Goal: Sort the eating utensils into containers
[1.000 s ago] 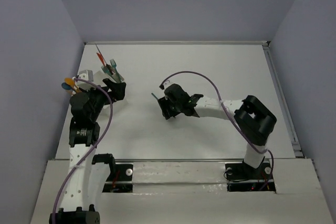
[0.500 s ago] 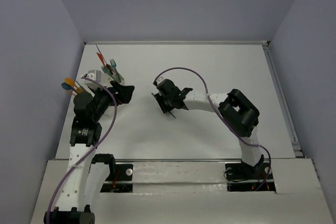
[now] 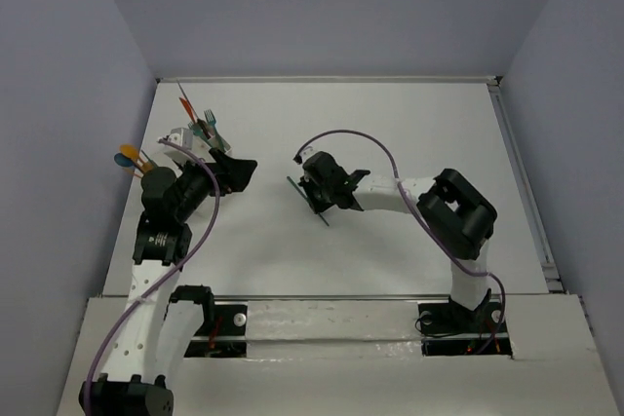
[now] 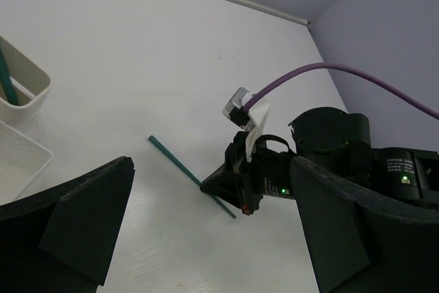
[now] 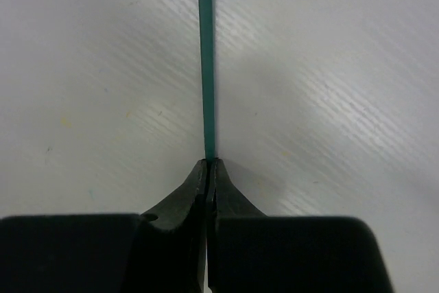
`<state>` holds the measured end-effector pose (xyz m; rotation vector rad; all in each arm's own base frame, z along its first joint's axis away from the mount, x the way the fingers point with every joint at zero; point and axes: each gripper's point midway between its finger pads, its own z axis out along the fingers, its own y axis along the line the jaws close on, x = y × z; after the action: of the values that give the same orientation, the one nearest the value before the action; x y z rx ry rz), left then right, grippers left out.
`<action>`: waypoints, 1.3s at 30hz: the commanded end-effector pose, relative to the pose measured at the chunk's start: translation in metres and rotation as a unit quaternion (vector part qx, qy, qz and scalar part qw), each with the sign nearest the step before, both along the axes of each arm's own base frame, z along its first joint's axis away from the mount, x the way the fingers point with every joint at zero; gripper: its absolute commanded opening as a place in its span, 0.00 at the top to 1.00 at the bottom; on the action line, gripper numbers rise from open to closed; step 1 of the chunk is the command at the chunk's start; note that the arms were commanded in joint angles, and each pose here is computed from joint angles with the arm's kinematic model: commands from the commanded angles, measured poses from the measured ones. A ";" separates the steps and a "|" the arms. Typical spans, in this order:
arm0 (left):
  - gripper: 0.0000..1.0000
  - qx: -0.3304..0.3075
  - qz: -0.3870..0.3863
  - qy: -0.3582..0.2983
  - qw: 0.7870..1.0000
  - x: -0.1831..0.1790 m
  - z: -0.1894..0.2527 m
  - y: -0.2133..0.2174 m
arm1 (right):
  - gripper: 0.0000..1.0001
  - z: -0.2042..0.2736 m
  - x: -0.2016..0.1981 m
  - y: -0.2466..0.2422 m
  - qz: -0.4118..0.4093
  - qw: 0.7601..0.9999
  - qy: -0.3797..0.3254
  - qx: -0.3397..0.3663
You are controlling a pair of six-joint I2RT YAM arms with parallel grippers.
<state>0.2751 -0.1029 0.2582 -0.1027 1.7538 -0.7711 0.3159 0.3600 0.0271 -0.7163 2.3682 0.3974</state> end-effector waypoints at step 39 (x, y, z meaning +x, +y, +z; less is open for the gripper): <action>1.00 -0.092 -0.019 0.074 0.993 0.020 -0.044 -0.082 | 1.00 0.178 -0.079 0.034 0.071 0.951 -0.100 0.285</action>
<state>0.2913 -0.1880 0.2011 -0.2792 1.8781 -1.0053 0.2348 0.3890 0.1823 -0.6581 1.9547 0.9378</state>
